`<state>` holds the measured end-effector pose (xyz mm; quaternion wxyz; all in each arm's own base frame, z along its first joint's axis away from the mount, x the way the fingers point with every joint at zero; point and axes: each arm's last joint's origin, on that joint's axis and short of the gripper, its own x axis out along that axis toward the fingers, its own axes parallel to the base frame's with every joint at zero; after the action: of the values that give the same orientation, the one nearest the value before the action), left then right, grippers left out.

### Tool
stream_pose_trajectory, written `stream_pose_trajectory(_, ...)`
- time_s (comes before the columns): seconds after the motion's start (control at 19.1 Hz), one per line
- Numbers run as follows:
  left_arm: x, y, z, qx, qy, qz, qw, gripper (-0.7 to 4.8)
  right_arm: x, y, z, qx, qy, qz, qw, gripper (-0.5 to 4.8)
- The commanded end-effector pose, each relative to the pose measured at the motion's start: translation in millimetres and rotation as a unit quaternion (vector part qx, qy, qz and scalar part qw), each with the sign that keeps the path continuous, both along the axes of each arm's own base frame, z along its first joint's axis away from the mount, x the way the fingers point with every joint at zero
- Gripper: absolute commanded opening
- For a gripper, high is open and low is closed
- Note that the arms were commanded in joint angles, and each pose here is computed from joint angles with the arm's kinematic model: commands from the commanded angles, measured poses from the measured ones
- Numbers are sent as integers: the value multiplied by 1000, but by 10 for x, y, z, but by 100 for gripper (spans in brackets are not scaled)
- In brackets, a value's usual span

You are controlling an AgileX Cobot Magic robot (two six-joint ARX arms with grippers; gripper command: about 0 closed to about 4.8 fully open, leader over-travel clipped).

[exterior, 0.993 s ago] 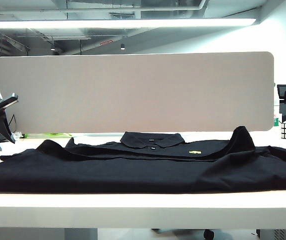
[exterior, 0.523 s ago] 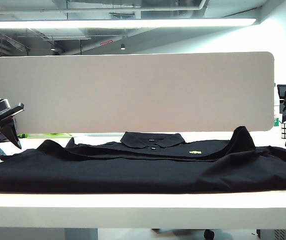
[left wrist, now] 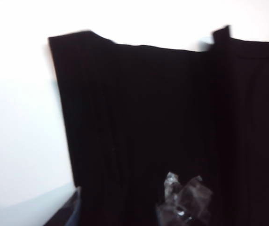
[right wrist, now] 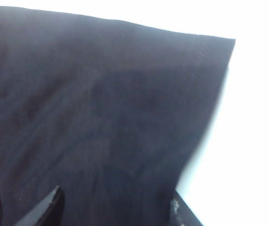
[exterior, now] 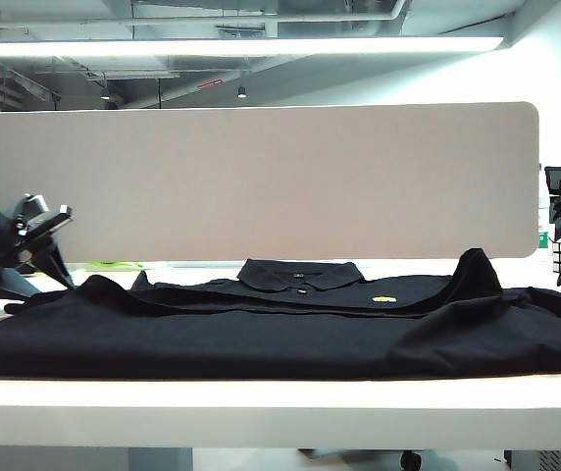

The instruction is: Fold the bottom side of the T-shirt horizontally towards the center, about one-third of the way, then fold the sleeve back towards the center, creating a straight line along the edge of the T-shirt, and finally fold the bottom of the T-shirt up towards the top, creating a neat rectangle.

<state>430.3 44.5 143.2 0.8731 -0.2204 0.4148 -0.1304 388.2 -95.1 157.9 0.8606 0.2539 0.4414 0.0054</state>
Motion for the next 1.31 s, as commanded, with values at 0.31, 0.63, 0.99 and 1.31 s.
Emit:
stream_pose_trajectory(0.31, -61, -180, -229, -8, 54, -23, 998, -9, -10, 69, -168, -1, 34, 4, 999, 48)
stream_pose_trajectory(0.63, -23, -177, -92, -14, 9, -32, 999, -6, 26, 113, -71, 23, 2, 32, 999, -6)
stream_pose_trajectory(0.99, -144, -651, 622, 46, -117, -146, 981, -6, -14, 627, 501, 42, -74, 121, 989, -6)
stream_pose_trajectory(1.31, -488, -1256, 837, 69, -75, -252, 962, -6, -297, 1391, 860, 39, -63, 234, 969, -6)
